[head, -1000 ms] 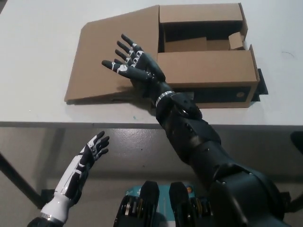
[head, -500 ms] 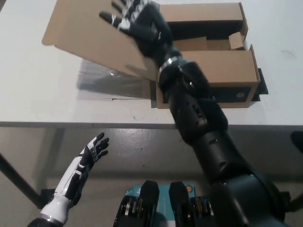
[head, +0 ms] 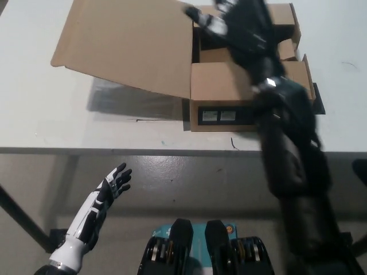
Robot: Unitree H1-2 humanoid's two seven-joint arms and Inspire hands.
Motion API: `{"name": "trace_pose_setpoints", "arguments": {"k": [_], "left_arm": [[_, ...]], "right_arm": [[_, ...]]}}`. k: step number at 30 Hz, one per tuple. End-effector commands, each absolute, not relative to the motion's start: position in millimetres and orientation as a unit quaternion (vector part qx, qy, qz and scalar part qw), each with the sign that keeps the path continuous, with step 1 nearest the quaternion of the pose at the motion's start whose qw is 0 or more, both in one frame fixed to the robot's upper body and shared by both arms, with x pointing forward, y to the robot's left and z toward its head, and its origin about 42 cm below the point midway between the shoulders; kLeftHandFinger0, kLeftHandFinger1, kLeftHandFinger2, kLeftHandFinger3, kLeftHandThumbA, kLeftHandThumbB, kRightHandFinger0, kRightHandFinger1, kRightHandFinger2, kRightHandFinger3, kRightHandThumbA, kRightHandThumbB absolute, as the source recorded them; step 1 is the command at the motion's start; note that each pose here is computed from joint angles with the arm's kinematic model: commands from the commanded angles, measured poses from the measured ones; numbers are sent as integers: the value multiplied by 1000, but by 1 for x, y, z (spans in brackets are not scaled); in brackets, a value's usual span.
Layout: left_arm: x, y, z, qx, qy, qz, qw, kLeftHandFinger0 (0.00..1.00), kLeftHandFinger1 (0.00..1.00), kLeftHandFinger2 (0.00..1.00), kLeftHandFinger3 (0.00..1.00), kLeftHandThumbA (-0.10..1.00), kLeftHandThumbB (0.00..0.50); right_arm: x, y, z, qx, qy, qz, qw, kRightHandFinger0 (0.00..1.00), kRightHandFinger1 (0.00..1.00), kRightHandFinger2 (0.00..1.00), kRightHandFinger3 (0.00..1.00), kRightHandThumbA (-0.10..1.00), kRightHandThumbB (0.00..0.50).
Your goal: A small storage box is placed at the center of the table and the robot uses its right hand to slide under its lid and push it upwards to open it
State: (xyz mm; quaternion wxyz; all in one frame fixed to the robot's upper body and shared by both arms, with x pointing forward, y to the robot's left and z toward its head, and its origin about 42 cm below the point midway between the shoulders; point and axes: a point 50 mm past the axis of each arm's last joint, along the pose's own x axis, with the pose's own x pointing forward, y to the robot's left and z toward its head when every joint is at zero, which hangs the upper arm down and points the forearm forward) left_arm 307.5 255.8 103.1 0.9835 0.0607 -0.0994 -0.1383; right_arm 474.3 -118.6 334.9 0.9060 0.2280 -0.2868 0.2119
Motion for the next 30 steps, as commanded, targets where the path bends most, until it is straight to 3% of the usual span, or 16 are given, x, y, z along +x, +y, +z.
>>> {"name": "trace_pose_setpoints", "arguments": {"k": [1, 7, 12, 13, 15, 17, 18, 19, 23, 25, 30], "left_arm": [[315, 260, 124, 64, -139, -134, 979, 1000, 1000, 1000, 1000, 1000, 382], [317, 258, 124, 70, -138, -136, 979, 1000, 1000, 1000, 1000, 1000, 379], [318, 257, 127, 68, -138, -138, 978, 1000, 1000, 1000, 1000, 1000, 374], [318, 257, 128, 69, -139, -140, 978, 1000, 1000, 1000, 1000, 1000, 362], [317, 258, 128, 71, -138, -141, 978, 1000, 1000, 1000, 1000, 1000, 361], [318, 259, 128, 74, -142, -141, 977, 1000, 1000, 1000, 1000, 1000, 362], [318, 260, 128, 75, -143, -140, 977, 1000, 1000, 1000, 1000, 1000, 363], [319, 259, 127, 72, -146, -137, 977, 1000, 1000, 1000, 1000, 1000, 368], [321, 257, 129, 68, -147, -136, 977, 1000, 1000, 1000, 1000, 1000, 365], [322, 257, 130, 66, -150, -133, 977, 1000, 1000, 1000, 1000, 1000, 368], [323, 259, 129, 68, -149, -138, 977, 1000, 1000, 1000, 1000, 1000, 385]], "right_arm": [[293, -233, 416, 13, -548, 175, 818, 1000, 1000, 1000, 1000, 1000, 408], [227, -273, 353, -31, -511, 129, 849, 1000, 1000, 1000, 1000, 1000, 439], [205, -282, 306, -33, -446, 101, 889, 1000, 1000, 1000, 1000, 1000, 416], [207, -284, 287, -30, -426, 96, 899, 1000, 1000, 1000, 1000, 1000, 365], [211, -287, 266, -23, -400, 84, 912, 1000, 1000, 1000, 1000, 1000, 365], [215, -290, 246, -3, -371, 91, 924, 1000, 1000, 1000, 1000, 1000, 327], [217, -290, 240, 0, -364, 91, 927, 1000, 1000, 1000, 1000, 1000, 249], [221, -291, 224, 1, -341, 78, 937, 1000, 1000, 1000, 1000, 1000, 312], [234, -293, 189, 6, -294, 69, 953, 1000, 1000, 1000, 1000, 1000, 303], [241, -291, 172, 19, -266, 66, 962, 1000, 1000, 1000, 1000, 1000, 329], [253, -281, 142, 17, -222, 72, 972, 1000, 1000, 1000, 1000, 1000, 293]]}}
